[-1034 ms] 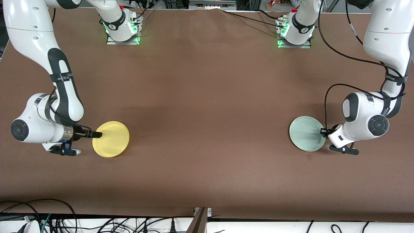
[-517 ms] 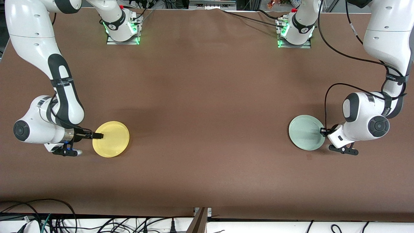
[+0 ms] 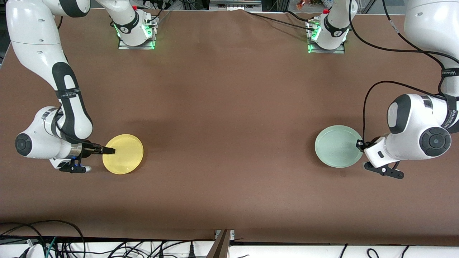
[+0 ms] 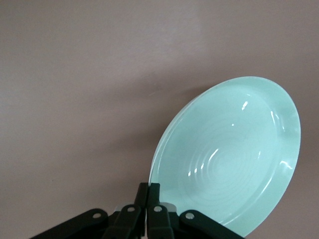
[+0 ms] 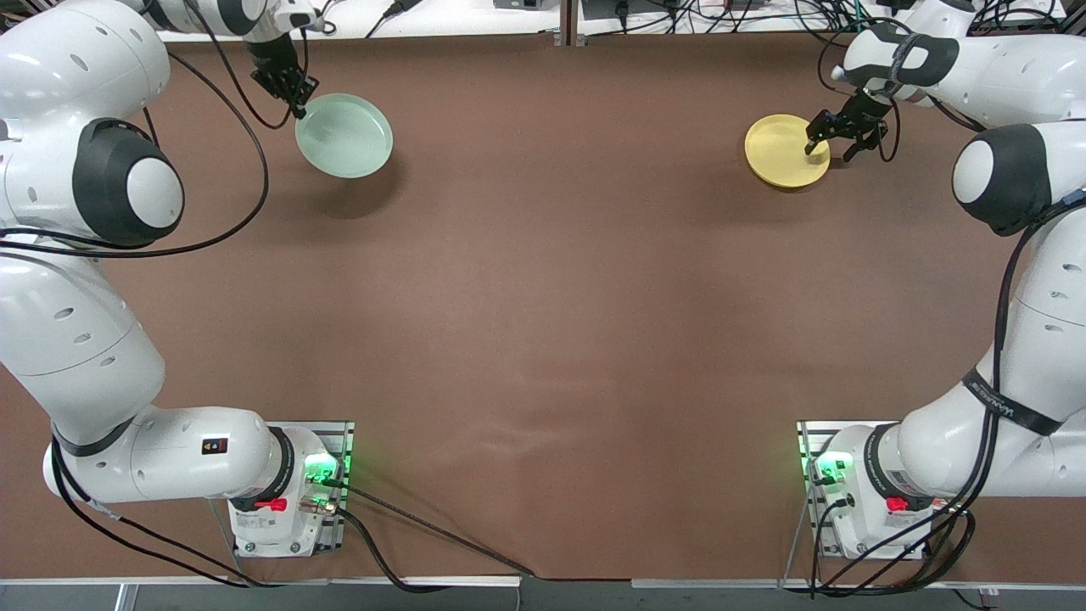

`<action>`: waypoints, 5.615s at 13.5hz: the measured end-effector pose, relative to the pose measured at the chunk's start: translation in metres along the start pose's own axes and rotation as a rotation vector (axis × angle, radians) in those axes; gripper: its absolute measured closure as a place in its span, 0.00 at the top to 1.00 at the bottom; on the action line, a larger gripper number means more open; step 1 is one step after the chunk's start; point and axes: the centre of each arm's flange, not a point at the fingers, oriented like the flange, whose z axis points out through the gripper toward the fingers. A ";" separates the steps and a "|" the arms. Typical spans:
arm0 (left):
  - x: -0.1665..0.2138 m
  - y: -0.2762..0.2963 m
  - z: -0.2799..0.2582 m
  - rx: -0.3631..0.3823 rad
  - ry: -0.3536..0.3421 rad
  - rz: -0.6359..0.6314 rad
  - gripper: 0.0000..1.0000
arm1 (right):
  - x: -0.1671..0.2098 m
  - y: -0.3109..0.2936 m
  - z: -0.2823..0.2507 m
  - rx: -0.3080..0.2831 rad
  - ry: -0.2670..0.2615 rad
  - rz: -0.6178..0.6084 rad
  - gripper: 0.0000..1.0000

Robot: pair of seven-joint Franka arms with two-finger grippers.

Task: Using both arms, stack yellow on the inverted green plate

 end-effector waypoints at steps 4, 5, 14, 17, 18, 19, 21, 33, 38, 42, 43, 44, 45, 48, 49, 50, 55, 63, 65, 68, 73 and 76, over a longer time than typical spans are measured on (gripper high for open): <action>0.013 0.069 -0.042 0.165 -0.025 0.049 0.03 | 0.000 0.000 0.002 0.007 0.001 -0.007 0.73; 0.015 0.100 -0.056 0.214 -0.034 0.053 0.03 | 0.000 0.000 0.002 0.007 0.002 -0.009 0.62; -0.031 0.396 -0.076 0.841 0.092 -0.021 0.03 | 0.001 0.000 -0.004 0.015 0.011 -0.009 0.03; -0.035 0.448 -0.031 0.976 0.160 -0.036 0.03 | 0.001 0.000 -0.003 0.016 0.011 -0.012 0.03; -0.033 0.458 -0.012 1.009 0.177 -0.045 0.03 | 0.001 0.000 -0.003 0.016 0.011 -0.013 0.03; -0.031 0.467 0.008 1.045 0.199 -0.054 0.03 | 0.001 0.000 -0.003 0.016 0.011 -0.014 0.03; -0.030 0.490 0.049 1.135 0.266 -0.059 0.03 | 0.002 0.000 -0.004 0.016 0.013 -0.016 0.03; -0.057 0.570 0.143 1.278 0.492 -0.024 0.03 | 0.015 -0.015 -0.055 0.031 0.033 -0.071 0.03; -0.070 0.589 0.150 1.280 0.525 -0.002 0.11 | 0.013 -0.016 -0.090 0.060 -0.030 -0.092 0.03; -0.107 0.638 0.167 1.234 0.635 0.004 0.56 | 0.009 -0.023 -0.123 0.091 -0.065 -0.107 0.03; -0.117 0.652 0.173 1.187 0.671 -0.012 0.68 | 0.009 -0.025 -0.128 0.101 -0.061 -0.108 0.03; -0.126 0.667 0.179 1.099 0.718 -0.040 0.79 | 0.008 -0.027 -0.134 0.109 -0.059 -0.110 0.03; -0.131 0.682 0.186 0.986 0.772 -0.080 0.90 | 0.005 -0.029 -0.140 0.115 -0.066 -0.113 0.03; -0.130 0.713 0.192 0.677 0.882 -0.184 1.00 | -0.002 -0.034 -0.151 0.145 -0.091 -0.117 0.03; -0.127 0.719 0.188 0.578 0.885 -0.243 1.00 | -0.004 -0.036 -0.157 0.153 -0.086 -0.118 0.03; -0.120 0.721 0.177 0.497 0.869 -0.311 1.00 | -0.006 -0.038 -0.163 0.157 -0.081 -0.120 0.03; -0.012 0.628 0.068 0.094 0.497 -0.737 1.00 | -0.007 -0.050 -0.167 0.178 -0.081 -0.136 0.03; 0.065 0.392 -0.090 -0.267 0.180 -1.044 1.00 | -0.003 -0.138 -0.136 0.268 -0.077 -0.152 0.03; 0.052 0.344 -0.125 -0.239 0.147 -0.986 1.00 | -0.007 -0.184 -0.124 0.249 -0.076 -0.116 0.03; 0.020 0.279 -0.169 -0.169 0.080 -0.814 1.00 | -0.022 -0.260 -0.089 0.215 -0.063 -0.062 0.03; -0.057 0.159 -0.245 -0.118 0.013 -0.501 1.00 | -0.077 -0.386 -0.019 0.172 -0.030 0.019 0.03; -0.106 0.111 -0.276 -0.110 -0.011 -0.397 1.00 | -0.116 -0.445 0.010 0.150 -0.033 0.008 0.03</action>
